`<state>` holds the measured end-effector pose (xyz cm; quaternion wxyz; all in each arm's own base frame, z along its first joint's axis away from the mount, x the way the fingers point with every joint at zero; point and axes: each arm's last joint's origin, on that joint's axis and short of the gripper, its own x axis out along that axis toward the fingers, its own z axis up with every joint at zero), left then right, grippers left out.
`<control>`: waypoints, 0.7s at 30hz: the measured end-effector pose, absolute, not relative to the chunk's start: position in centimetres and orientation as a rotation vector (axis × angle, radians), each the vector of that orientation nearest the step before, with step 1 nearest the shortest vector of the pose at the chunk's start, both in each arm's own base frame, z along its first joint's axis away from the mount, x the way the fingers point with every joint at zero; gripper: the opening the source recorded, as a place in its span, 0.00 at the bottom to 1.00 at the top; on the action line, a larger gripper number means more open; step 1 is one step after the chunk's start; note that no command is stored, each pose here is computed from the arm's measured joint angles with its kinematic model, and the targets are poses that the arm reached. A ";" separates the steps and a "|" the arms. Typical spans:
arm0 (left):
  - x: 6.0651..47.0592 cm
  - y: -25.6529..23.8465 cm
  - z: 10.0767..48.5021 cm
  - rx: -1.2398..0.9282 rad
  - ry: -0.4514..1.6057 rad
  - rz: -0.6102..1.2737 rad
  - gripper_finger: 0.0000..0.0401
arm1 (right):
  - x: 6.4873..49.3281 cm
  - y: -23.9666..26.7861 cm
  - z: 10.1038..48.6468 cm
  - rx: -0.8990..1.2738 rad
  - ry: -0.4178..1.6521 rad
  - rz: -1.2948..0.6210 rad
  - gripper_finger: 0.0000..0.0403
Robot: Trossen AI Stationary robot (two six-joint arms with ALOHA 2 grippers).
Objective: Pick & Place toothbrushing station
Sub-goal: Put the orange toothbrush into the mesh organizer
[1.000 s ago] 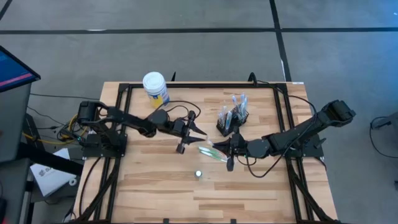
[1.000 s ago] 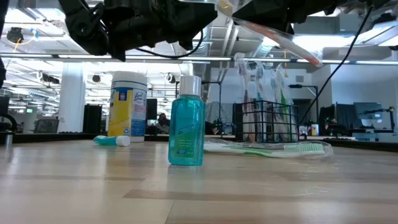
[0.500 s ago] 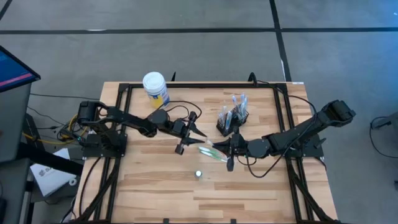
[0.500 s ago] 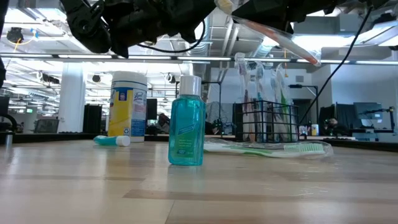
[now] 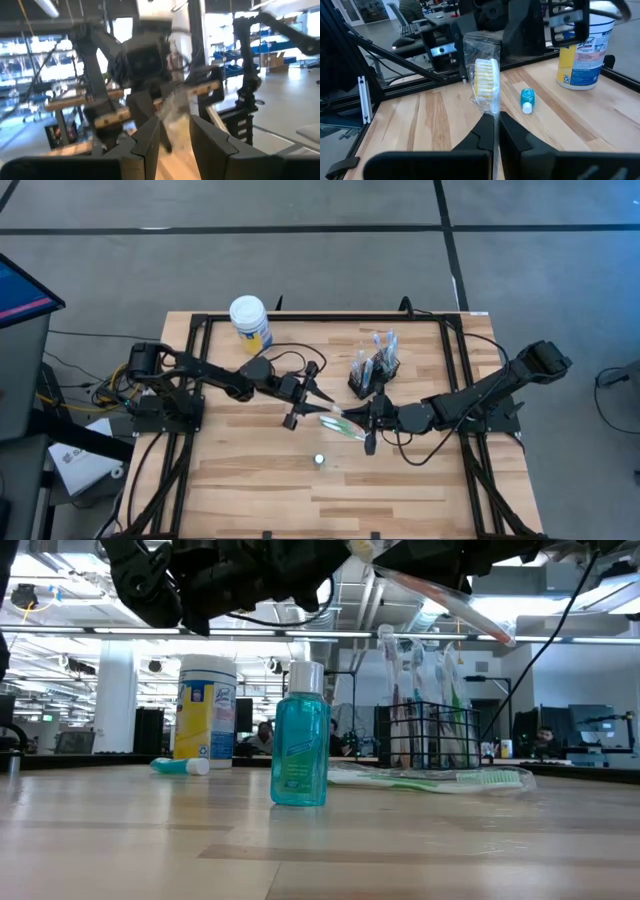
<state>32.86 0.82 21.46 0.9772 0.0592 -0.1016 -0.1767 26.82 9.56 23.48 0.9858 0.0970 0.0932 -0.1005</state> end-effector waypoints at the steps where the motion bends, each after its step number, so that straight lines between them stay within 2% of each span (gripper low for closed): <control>1: 32.9 0.8 21.3 0.115 -0.190 -0.356 0.25 | 26.8 9.6 23.5 0.192 0.187 -0.202 0.00; 21: 33.2 0.7 21.9 0.124 -0.220 -0.454 0.11 | 26.8 9.6 23.3 0.181 0.204 -0.200 0.00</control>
